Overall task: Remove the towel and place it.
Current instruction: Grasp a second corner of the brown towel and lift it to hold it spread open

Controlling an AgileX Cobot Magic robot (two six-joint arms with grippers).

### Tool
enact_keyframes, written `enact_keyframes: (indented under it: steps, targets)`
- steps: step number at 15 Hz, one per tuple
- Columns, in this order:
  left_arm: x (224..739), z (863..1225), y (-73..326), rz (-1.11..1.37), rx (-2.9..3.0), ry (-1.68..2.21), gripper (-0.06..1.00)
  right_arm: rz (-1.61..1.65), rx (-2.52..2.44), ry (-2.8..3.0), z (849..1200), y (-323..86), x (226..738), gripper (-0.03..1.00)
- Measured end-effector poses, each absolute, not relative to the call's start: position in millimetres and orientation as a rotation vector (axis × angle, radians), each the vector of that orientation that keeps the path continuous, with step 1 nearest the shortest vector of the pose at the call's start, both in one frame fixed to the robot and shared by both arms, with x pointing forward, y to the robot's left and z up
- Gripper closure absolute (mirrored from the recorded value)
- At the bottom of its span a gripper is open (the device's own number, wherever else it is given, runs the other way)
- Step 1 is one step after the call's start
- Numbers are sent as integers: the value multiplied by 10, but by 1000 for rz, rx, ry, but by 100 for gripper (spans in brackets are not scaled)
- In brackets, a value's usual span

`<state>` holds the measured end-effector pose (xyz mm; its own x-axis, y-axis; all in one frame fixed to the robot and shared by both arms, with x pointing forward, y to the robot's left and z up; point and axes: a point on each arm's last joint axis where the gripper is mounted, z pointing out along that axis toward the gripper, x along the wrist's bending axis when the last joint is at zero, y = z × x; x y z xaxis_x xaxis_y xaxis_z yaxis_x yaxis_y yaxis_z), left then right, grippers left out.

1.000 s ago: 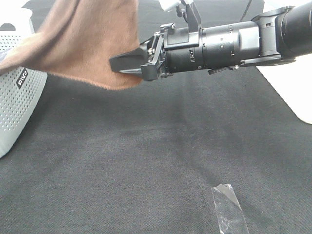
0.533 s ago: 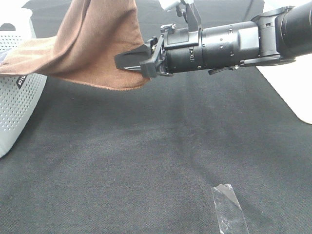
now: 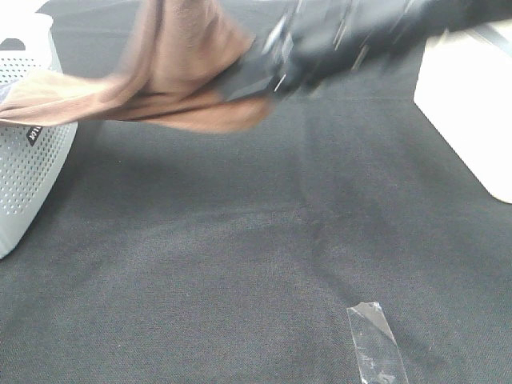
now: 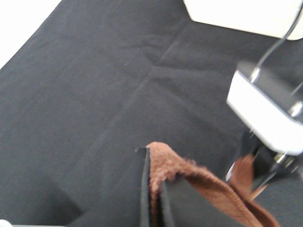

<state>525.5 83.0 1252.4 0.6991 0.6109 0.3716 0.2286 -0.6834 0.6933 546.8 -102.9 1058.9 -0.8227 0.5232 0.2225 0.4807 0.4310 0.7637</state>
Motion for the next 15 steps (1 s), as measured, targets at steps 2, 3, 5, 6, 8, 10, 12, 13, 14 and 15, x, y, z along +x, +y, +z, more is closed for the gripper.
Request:
enact_keyframes:
  steps: [2, 3, 5, 6, 8, 10, 12, 13, 14, 15]
  targets:
    - [5275, 12529, 859, 847, 2291, 643, 94, 1172, 948, 2625, 10974, -1111, 5517, 97]
    - [5289, 12534, 880, 883, 2299, 647, 94, 1064, 942, 2620, 11137, -1166, 5538, 97]
    - [5340, 12576, 924, 1003, 2280, 645, 94, 844, 881, 2525, 11667, -1335, 5571, 97]
    - [5361, 12599, 939, 1050, 2260, 651, 94, 816, 852, 2484, 11831, -1375, 5569, 97]
    - [5396, 12643, 966, 1128, 2216, 671, 94, 772, 823, 2400, 12060, -1448, 5571, 97]
    - [5420, 12674, 992, 1196, 2198, 672, 94, 731, 794, 2305, 12255, -1509, 5606, 97]
    - [5470, 12710, 1045, 1248, 2158, 686, 94, 702, 801, 2193, 12384, -1556, 5687, 97]
    - [5517, 12729, 1104, 1261, 2126, 712, 94, 711, 794, 2137, 12444, -1565, 5718, 97]
    - [5574, 12747, 1180, 1277, 2092, 742, 94, 734, 784, 2070, 12514, -1571, 5748, 97]
    - [5627, 12762, 1247, 1296, 2066, 758, 94, 774, 775, 2001, 12577, -1568, 5777, 97]
